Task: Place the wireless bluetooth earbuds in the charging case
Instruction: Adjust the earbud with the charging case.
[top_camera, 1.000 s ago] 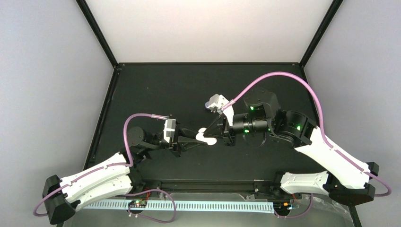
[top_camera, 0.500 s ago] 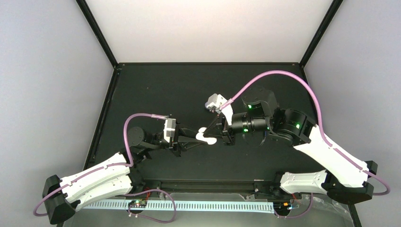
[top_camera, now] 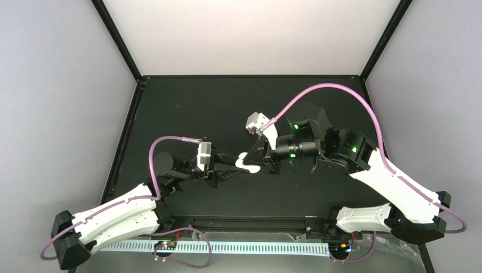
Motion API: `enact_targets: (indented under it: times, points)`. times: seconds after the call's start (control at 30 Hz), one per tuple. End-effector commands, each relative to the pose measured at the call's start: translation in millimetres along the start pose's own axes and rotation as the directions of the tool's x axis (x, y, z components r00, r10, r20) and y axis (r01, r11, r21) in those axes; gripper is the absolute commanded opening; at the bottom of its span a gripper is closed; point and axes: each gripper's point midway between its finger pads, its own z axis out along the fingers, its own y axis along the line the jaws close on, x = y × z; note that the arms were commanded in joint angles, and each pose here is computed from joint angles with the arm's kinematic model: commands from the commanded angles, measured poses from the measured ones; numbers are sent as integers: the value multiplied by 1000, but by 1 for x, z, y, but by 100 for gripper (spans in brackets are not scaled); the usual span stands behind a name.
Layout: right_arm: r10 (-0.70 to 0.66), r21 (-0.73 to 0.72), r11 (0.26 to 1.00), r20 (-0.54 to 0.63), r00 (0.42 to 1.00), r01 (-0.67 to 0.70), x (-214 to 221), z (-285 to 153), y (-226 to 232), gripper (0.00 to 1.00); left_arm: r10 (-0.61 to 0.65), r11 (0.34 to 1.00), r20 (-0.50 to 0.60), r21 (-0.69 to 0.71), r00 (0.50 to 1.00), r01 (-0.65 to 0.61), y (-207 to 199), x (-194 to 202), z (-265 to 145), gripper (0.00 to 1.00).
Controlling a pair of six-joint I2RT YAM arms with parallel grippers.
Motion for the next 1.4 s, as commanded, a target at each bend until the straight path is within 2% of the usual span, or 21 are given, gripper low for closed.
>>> enact_targets:
  times: [0.0, 0.5, 0.67, 0.9, 1.07, 1.23, 1.37]
  points:
    - [39, 85, 996, -110, 993, -30, 23, 6, -16, 1, 129, 991, 172, 12, 977, -133, -17, -63, -1, 2]
    - [70, 129, 990, -171, 983, -48, 35, 12, -27, 1, 154, 987, 214, 9, 965, -160, -20, -76, -2, 2]
    - [55, 124, 991, -99, 994, -42, 18, 2, -21, 16, 141, 989, 179, 8, 974, -145, -16, -66, 0, 2]
    - [36, 127, 991, -8, 999, -35, -5, -17, -13, 31, 119, 992, 133, 27, 984, -124, -15, -51, 2, 2]
    - [5, 108, 994, 86, 996, -14, -31, -44, 2, 49, 111, 993, 125, 27, 986, -115, -15, -48, 1, 2]
    - [-15, 136, 991, 115, 993, -1, -39, -57, 3, 57, 106, 993, 123, 34, 987, -111, -16, -47, 1, 2]
    - [-22, 199, 980, 121, 992, -3, -38, -58, -8, 59, 107, 993, 124, 45, 986, -114, -18, -47, 1, 2]
